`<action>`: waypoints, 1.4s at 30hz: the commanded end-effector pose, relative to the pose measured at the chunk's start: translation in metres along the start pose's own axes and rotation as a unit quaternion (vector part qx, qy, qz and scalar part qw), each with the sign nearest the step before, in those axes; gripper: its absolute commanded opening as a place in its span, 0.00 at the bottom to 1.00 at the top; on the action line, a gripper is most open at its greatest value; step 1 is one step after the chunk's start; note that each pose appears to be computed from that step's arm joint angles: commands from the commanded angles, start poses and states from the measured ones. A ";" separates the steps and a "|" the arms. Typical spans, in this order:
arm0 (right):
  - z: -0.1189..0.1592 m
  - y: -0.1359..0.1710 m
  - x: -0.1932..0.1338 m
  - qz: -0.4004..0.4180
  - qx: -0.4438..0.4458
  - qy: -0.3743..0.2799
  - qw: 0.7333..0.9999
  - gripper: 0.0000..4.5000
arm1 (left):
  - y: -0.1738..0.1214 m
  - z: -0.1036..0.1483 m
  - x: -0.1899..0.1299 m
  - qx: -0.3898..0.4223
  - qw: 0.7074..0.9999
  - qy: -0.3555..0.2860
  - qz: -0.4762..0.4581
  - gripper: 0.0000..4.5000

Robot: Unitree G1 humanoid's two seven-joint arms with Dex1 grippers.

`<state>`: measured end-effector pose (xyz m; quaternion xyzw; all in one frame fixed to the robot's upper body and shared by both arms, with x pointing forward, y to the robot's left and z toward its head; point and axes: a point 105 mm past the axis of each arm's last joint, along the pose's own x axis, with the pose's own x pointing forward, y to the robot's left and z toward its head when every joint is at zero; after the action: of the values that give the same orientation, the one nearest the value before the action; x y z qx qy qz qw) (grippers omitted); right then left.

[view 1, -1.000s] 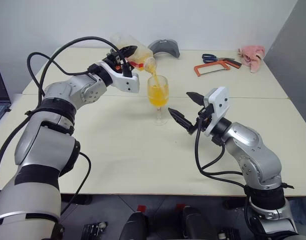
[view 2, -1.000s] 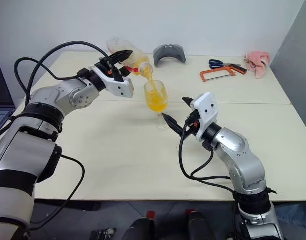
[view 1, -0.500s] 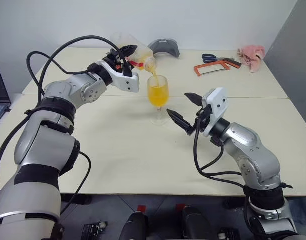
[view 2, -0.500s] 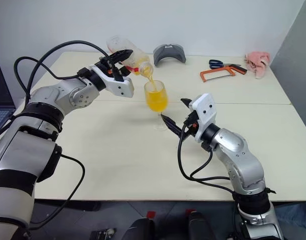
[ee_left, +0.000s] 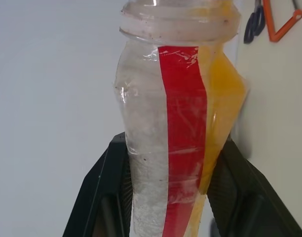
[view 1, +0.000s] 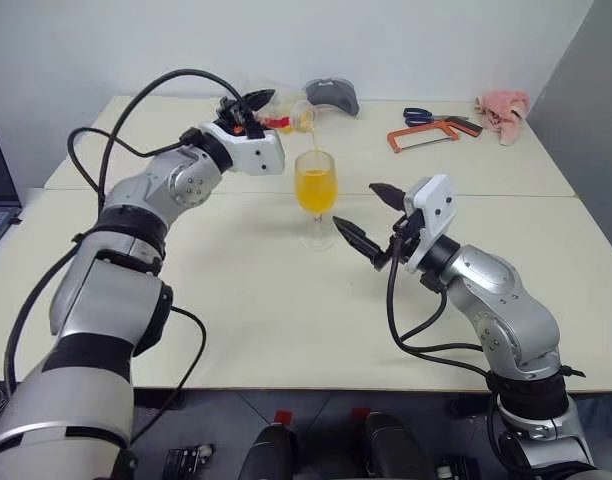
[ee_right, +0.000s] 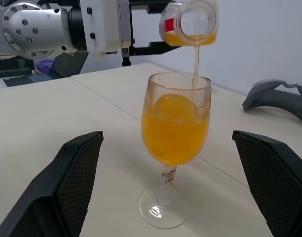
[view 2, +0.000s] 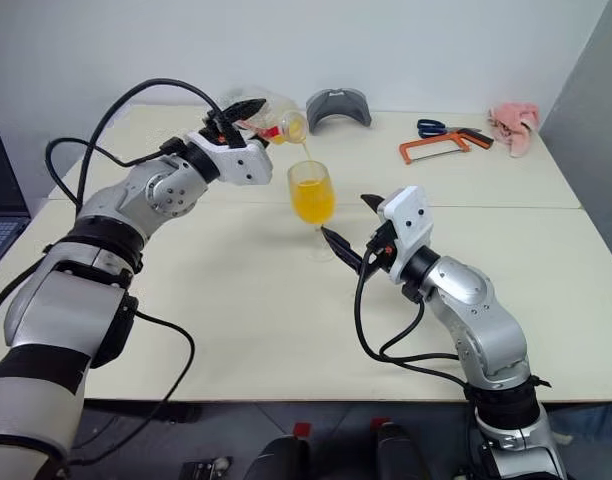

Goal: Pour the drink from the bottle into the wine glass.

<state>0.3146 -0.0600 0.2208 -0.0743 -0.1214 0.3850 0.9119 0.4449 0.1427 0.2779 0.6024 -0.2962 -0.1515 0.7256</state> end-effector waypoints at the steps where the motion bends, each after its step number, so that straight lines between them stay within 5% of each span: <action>1: 0.020 0.003 0.001 0.009 -0.028 -0.041 0.999 1.00 | 0.021 0.000 0.002 -0.100 0.994 0.003 0.050 0.37; 9: 0.017 0.034 -0.006 0.114 -0.022 -0.005 0.993 1.00 | 0.008 -0.045 -0.026 -0.398 0.909 0.079 0.098 0.37; 11: 0.010 0.038 -0.006 0.126 -0.019 0.019 0.992 1.00 | 0.005 -0.060 -0.040 -0.473 0.866 0.098 0.129 0.37; 17: 0.003 0.045 0.002 0.138 -0.006 0.054 0.989 1.00 | -0.012 -0.094 -0.083 -0.557 0.798 0.163 0.166 0.37; 37: 0.007 0.045 0.028 0.142 -0.018 0.062 0.988 1.00 | -0.064 -0.102 -0.114 -0.608 0.753 0.209 0.140 0.37; 42: 0.005 0.045 0.026 0.143 -0.016 0.066 0.987 1.00 | -0.066 -0.101 -0.117 -0.595 0.765 0.207 0.133 0.74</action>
<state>0.3033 -0.0113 0.2095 -0.1252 -0.0343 0.5003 0.8561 0.4258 0.2729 0.1620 0.0038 -0.0396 -0.0688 0.9968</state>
